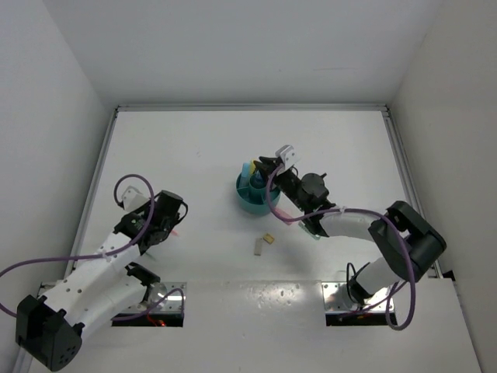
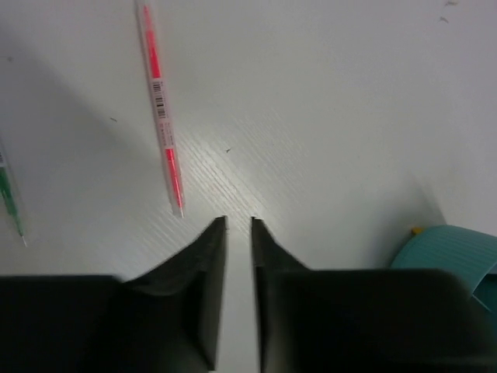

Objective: Sort the stationery into containers
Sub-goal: Place the pen in the storage box, then pick up the pen from the center of the board.

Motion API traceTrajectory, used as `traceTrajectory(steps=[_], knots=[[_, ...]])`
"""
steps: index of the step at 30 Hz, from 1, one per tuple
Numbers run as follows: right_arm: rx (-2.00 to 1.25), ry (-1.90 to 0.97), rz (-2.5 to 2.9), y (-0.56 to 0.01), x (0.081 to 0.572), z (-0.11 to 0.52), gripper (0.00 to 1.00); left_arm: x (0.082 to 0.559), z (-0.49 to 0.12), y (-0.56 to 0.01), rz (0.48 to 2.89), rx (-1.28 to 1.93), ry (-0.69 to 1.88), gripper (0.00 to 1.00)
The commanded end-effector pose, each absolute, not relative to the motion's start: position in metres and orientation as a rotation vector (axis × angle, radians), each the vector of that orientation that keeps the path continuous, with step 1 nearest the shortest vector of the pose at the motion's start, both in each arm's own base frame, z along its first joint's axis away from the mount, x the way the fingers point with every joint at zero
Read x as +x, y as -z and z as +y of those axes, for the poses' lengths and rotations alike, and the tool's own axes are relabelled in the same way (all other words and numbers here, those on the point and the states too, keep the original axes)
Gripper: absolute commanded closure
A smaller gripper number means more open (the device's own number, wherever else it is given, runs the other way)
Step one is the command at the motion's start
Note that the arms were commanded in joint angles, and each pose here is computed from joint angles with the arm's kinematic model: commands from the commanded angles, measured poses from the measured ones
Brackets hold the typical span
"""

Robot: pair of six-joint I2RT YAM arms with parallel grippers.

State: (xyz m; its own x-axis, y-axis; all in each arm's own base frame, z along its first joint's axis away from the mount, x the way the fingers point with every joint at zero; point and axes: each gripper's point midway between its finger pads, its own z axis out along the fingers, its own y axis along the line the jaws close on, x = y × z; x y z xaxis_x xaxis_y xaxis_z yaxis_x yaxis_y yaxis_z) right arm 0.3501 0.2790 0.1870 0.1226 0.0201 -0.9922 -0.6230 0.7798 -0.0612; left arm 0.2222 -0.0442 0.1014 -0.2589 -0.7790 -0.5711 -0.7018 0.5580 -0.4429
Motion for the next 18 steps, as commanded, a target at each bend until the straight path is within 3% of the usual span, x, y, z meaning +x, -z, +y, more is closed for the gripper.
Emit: traceTrajectory(steps=[1,2,3,4,5,6,7,9,10,13,14,18], knots=[[-0.524,-0.504,1.195,-0.248,0.342,0.274,0.77,0.216,-0.034,-0.097,1.967,-1.295,0.089,0.69],[-0.538,-0.469,1.192,-0.253,0.344,0.272,0.79,0.214,-0.031,-0.094,1.961,-1.309,0.064,0.56],[-0.525,-0.457,1.165,-0.277,0.345,0.270,0.79,0.211,-0.030,-0.091,1.967,-1.327,0.044,0.36],[-0.590,-0.420,1.323,-0.247,0.352,0.272,0.79,0.208,-0.028,-0.084,1.988,-1.336,0.002,0.30],[-0.596,-0.404,1.340,-0.274,0.364,0.279,0.77,0.205,-0.027,-0.078,1.998,-1.353,-0.030,0.26],[-0.644,-0.374,1.406,-0.272,0.370,0.278,0.56,0.206,-0.025,-0.078,1.995,-1.362,-0.057,0.23],[-0.723,-0.360,1.564,-0.240,0.371,0.278,0.47,0.206,-0.025,-0.073,2.004,-1.370,-0.082,0.20],[-0.731,-0.360,1.550,-0.260,0.376,0.279,0.42,0.210,-0.023,-0.071,2.018,-1.372,-0.149,0.22],[-0.737,-0.381,1.493,-0.275,0.373,0.282,0.45,0.212,-0.024,-0.071,2.022,-1.371,-0.157,0.24],[-0.794,-0.386,1.475,-0.277,0.358,0.278,0.91,0.221,-0.020,-0.069,2.008,-1.373,-0.184,0.31],[-0.795,-0.386,1.475,-0.279,0.355,0.276,0.95,0.225,-0.018,-0.070,1.998,-1.372,-0.196,0.33],[-0.800,-0.360,1.458,-0.275,0.352,0.266,0.95,0.234,-0.008,-0.071,2.007,-1.387,-0.240,0.38]])
